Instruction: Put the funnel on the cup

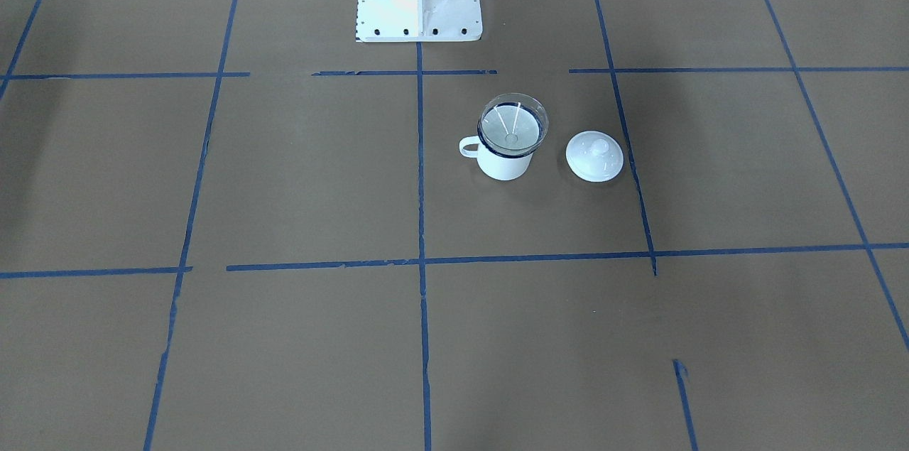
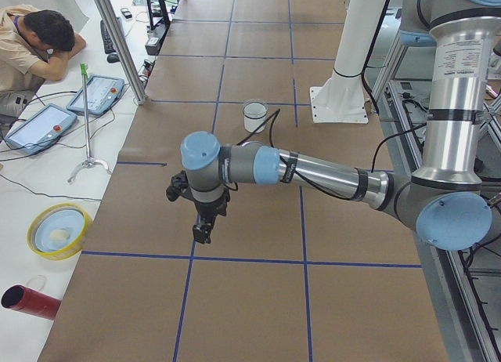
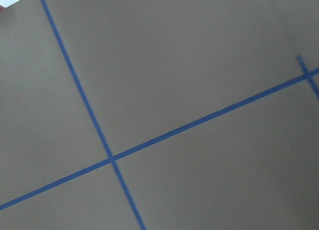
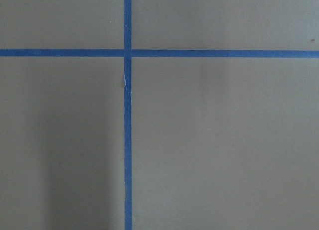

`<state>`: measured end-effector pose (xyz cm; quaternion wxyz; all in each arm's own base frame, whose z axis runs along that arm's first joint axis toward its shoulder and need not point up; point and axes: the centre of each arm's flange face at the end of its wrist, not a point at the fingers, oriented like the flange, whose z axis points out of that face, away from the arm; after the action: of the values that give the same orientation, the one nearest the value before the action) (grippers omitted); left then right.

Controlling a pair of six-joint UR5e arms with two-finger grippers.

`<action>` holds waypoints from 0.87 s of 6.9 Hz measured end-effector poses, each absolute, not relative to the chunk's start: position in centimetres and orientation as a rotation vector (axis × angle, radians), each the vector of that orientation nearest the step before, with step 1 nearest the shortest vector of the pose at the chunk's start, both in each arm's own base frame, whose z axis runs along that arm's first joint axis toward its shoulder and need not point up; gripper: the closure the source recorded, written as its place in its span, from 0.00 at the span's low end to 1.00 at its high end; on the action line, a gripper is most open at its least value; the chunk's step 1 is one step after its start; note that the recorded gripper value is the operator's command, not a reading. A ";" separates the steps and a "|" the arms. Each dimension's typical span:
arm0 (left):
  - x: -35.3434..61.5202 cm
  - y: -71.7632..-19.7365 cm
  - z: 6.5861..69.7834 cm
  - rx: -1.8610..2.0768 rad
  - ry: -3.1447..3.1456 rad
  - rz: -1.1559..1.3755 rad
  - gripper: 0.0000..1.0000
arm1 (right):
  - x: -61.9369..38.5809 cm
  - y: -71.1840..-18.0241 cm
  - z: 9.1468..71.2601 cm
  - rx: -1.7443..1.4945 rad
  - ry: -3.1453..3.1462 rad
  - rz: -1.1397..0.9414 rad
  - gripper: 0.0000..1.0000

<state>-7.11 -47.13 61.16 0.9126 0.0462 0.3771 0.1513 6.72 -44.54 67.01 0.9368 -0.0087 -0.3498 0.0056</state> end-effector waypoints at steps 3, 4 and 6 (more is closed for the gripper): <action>-7.2 -44.6 65.1 0.056 0.911 0.255 0.00 | 6.7 -44.5 67.0 -0.018 -0.715 0.011 0.00; -7.5 -44.4 65.3 0.054 0.907 0.245 0.00 | 6.7 -44.5 67.0 -0.018 -0.715 0.011 0.00; -9.5 -44.5 65.3 0.040 0.838 0.175 0.00 | 6.7 -44.5 67.0 -0.018 -0.715 0.011 0.00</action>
<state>-9.50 -44.51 65.30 0.9095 0.0193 0.4065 0.0847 6.71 -44.54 67.00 0.9368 -0.0086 -0.3498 0.0055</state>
